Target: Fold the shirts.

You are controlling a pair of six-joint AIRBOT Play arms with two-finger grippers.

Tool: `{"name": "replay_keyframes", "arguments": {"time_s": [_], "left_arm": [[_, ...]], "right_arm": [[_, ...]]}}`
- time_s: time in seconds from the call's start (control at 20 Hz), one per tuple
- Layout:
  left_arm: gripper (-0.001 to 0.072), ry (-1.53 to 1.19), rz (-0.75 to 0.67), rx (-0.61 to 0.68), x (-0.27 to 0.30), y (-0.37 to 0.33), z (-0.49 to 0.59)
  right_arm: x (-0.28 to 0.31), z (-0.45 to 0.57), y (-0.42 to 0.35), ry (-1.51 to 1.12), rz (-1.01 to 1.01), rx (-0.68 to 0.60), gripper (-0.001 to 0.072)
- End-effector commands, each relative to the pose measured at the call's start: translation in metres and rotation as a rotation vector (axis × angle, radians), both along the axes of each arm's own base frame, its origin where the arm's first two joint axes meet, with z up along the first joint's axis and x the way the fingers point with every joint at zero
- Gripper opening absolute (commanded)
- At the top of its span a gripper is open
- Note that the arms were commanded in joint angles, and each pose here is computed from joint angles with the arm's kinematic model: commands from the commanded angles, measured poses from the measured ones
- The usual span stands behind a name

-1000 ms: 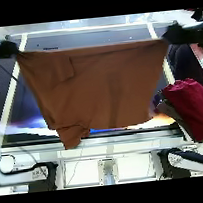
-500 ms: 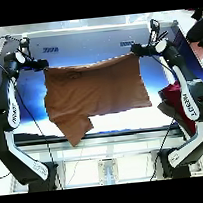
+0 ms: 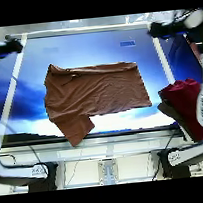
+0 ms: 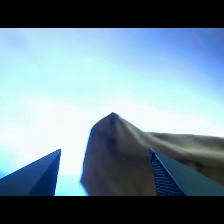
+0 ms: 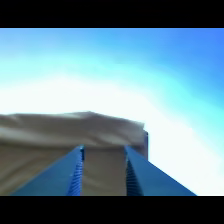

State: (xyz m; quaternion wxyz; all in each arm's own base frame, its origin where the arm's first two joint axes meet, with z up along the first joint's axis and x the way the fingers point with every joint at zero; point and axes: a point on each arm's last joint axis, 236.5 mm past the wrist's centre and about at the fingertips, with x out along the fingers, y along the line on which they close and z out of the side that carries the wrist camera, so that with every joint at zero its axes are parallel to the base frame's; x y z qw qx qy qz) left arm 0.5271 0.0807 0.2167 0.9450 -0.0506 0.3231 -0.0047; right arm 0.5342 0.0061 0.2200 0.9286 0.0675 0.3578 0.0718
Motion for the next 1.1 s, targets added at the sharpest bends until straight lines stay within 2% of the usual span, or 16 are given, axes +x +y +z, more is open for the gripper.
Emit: {"name": "replay_keyframes", "arguments": {"time_s": [0.0,0.2,0.35,0.4,0.5,0.6,0.65,0.7,0.75,0.95,1.05], "left_arm": [[0.0633,0.039,0.125,0.071,-0.106,0.057,0.046],[0.0634,0.116,0.362,-0.044,-0.206,0.095,-0.018],[0.0633,0.262,0.517,-0.212,-0.269,0.078,-0.133],[0.0634,0.332,0.53,-0.278,-0.284,0.06,-0.171],[0.0633,0.501,0.439,-0.431,-0.305,0.006,-0.236],[0.0632,0.573,0.258,-0.499,-0.307,-0.039,-0.266],[0.0633,0.59,0.199,-0.513,-0.304,-0.051,-0.274],[0.0633,0.591,0.164,-0.52,-0.297,-0.056,-0.279],[0.0633,0.588,0.128,-0.546,-0.29,-0.062,-0.282],[0.0633,0.595,0.013,-0.679,-0.274,-0.084,-0.297],[0.0632,0.6,-0.003,-0.685,-0.269,-0.082,-0.305]], "right_arm": [[-0.099,0.047,-0.062,0.061,-0.055,-0.19,0.0265],[-0.174,0.015,-0.093,0.143,-0.171,-0.142,0.0267],[-0.194,-0.073,-0.066,0.202,-0.182,0.045,0.0266],[-0.197,-0.101,-0.055,0.219,-0.188,0.111,0.0266],[-0.205,-0.147,-0.037,0.289,-0.194,0.221,0.0267],[-0.21,-0.171,-0.025,0.349,-0.191,0.29,0.0273],[-0.211,-0.175,-0.024,0.362,-0.19,0.298,0.0321],[-0.21,-0.176,-0.024,0.364,-0.192,0.3,0.0442],[-0.21,-0.176,-0.024,0.36,-0.193,0.299,0.0459],[-0.209,-0.175,-0.024,0.358,-0.193,0.305,0.0459],[-0.208,-0.173,-0.02,0.352,-0.189,0.327,0.0459]]}}
